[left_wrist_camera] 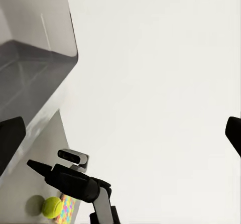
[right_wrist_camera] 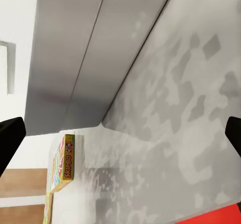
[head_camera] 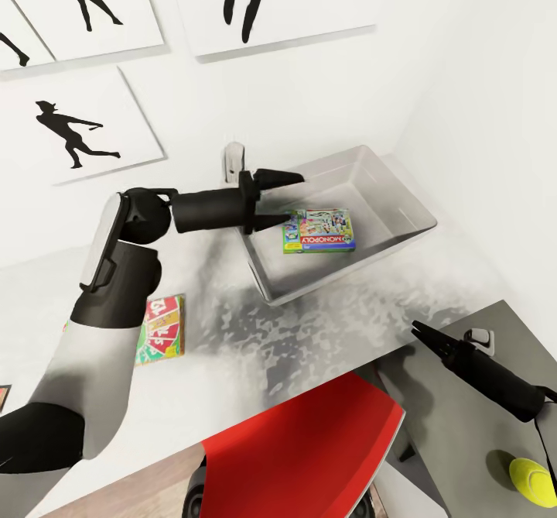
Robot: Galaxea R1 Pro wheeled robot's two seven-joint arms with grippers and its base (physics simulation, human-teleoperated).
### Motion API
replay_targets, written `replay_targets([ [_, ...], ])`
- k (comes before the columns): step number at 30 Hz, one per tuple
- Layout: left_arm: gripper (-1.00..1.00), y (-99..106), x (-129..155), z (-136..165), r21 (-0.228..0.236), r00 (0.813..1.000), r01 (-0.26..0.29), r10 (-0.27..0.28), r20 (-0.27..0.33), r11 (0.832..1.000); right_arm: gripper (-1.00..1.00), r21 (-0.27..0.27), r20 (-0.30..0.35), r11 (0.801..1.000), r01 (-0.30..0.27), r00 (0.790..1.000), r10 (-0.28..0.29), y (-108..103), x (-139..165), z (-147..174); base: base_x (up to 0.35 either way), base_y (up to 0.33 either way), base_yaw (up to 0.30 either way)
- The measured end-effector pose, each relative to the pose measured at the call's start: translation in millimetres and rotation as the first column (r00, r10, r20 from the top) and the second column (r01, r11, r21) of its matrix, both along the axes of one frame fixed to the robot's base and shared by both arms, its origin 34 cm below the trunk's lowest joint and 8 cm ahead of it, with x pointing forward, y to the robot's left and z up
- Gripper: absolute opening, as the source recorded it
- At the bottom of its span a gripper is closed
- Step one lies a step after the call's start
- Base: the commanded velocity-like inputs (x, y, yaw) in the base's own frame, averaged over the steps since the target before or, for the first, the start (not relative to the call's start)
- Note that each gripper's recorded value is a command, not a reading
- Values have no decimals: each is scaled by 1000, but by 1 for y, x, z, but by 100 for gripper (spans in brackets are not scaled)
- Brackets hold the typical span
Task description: Put all the toys in the child's room - the three board games (two on the bed and one on the table), the two jigsaw puzzles on the table, and the tennis ball on the table - inside the toy box on the table in the child's room.
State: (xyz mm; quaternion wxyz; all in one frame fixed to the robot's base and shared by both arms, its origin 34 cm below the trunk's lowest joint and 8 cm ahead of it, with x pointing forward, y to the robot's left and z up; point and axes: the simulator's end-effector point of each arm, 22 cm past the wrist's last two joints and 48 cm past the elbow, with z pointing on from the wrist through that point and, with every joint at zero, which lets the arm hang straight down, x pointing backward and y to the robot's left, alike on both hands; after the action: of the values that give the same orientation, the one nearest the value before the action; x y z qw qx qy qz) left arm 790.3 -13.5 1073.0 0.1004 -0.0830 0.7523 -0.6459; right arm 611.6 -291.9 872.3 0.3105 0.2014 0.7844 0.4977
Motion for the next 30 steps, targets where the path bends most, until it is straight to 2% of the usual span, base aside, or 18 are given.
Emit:
replay_targets([
  [6, 100, 17, 5, 3, -23, 1000, -17, 17, -7, 1000, 100, 1, 1, 1000, 0, 1000, 0, 0, 0, 0, 0, 0, 0],
  [10, 100, 26, 10, 11, -60, 999, -37, 37, -4, 998, 100, 3, 2, 1000, 0, 1000, 0, 0, 0, 1, 0, 0, 0],
  [17, 100, 31, 12, 22, -103, 999, -46, 48, 10, 994, 100, 5, 8, 1000, 0, 1000, 0, 1, 1, 3, 0, 0, 0],
  [30, 100, 34, 10, 37, -121, 998, -47, 51, 31, 992, 100, 7, 28, 1000, 0, 1000, 0, 1, 3, 13, 0, 0, 0],
])
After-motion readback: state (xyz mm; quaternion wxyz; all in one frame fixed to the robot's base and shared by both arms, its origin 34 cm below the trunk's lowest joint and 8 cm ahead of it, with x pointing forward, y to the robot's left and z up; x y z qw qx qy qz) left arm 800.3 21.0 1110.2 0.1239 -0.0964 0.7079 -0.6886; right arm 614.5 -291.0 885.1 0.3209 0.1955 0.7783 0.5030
